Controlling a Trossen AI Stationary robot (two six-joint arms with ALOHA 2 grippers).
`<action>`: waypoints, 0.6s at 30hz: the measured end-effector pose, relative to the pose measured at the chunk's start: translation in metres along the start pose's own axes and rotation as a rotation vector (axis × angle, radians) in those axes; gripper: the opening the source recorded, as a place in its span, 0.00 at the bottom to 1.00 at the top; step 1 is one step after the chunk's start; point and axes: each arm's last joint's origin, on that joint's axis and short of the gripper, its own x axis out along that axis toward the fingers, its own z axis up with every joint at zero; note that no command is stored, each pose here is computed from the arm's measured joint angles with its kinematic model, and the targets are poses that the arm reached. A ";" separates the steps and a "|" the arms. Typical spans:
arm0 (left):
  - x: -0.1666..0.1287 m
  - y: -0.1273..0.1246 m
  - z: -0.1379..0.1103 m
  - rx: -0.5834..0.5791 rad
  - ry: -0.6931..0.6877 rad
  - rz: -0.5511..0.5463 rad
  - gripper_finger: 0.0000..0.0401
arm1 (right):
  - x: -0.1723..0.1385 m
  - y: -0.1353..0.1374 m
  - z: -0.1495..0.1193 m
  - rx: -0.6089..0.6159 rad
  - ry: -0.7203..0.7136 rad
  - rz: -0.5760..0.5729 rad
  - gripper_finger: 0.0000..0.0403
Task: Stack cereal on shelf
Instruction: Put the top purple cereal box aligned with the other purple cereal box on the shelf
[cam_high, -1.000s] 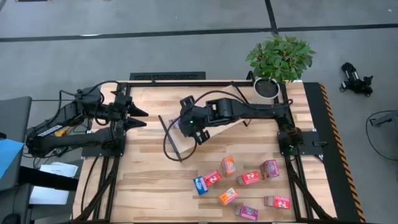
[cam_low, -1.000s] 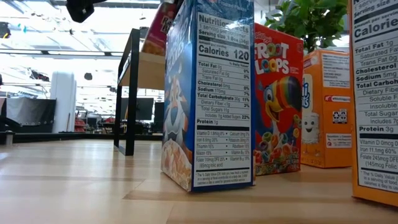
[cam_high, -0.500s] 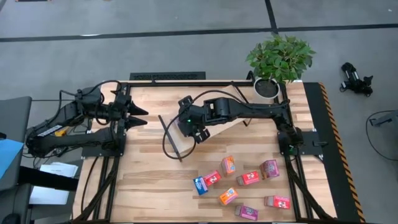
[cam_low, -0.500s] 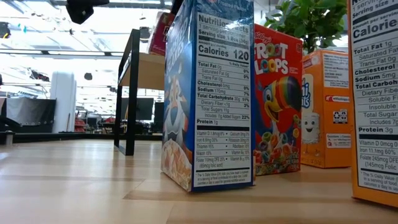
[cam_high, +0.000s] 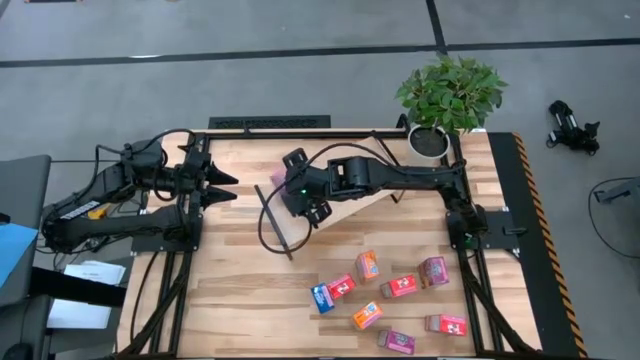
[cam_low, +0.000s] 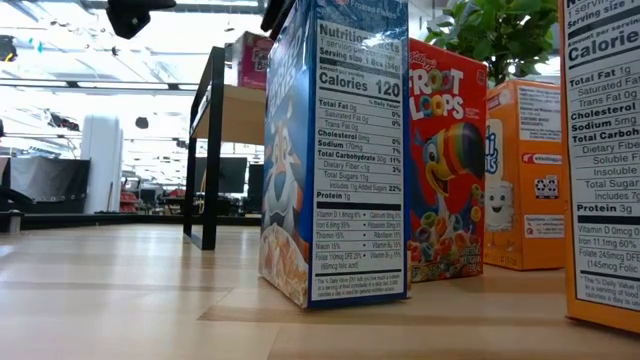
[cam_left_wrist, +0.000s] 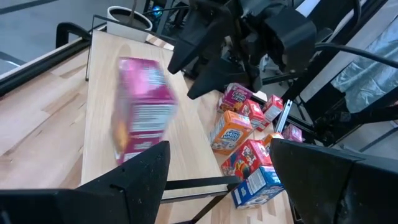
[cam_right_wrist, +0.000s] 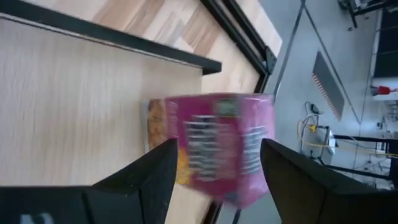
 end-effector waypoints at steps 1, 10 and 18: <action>0.000 0.000 0.000 0.000 0.000 0.000 0.67 | 0.000 0.000 0.000 0.003 -0.005 -0.004 0.64; 0.000 0.000 0.000 0.024 0.004 0.002 0.67 | -0.009 0.003 0.004 0.068 -0.011 -0.010 0.64; 0.000 0.001 -0.002 0.023 0.019 0.008 0.67 | -0.068 0.024 -0.004 0.534 0.186 -0.123 0.64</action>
